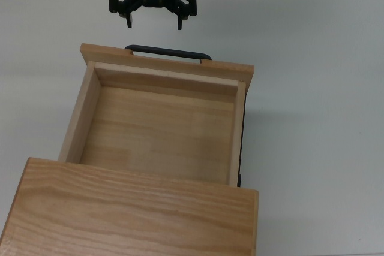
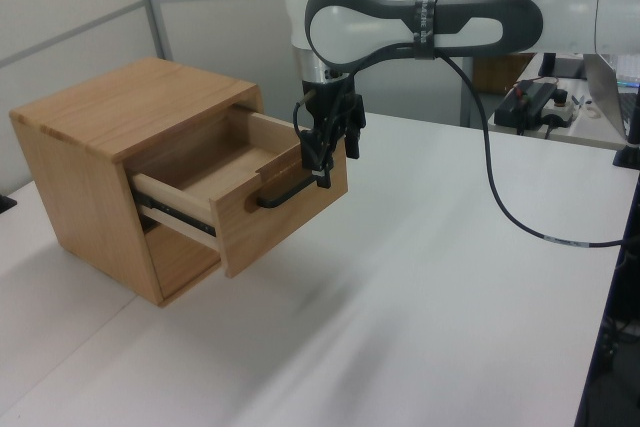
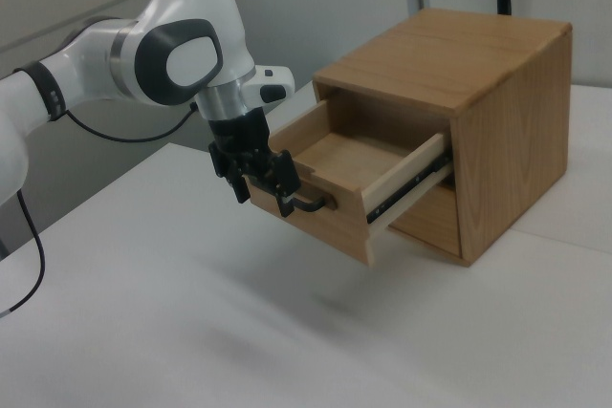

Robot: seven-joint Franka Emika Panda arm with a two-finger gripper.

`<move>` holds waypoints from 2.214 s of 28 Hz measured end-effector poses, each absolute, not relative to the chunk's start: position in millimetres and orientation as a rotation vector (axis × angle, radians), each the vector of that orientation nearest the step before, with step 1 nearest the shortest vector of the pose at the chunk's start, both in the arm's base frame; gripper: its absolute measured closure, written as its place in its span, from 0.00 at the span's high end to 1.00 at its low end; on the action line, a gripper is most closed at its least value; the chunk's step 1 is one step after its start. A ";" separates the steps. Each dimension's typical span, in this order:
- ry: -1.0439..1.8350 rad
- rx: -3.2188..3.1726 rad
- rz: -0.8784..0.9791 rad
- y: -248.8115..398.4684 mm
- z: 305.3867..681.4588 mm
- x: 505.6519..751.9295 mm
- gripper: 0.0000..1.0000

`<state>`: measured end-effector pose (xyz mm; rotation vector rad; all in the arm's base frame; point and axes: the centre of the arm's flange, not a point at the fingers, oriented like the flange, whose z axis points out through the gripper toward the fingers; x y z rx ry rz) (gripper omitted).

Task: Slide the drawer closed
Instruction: 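Lower the gripper toward the open drawer's front panel near the black handle, then push the drawer front with the gripper into the wooden cabinet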

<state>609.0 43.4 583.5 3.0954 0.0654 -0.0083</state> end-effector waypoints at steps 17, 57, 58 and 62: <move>0.043 3.094 -0.043 46.2 570.8 611.2 0.61; 0.005 3.100 0.092 51.7 493.2 663.8 0.01; -0.010 3.098 0.128 51.2 493.6 667.2 0.01; -0.052 3.097 0.229 49.7 495.2 676.0 0.01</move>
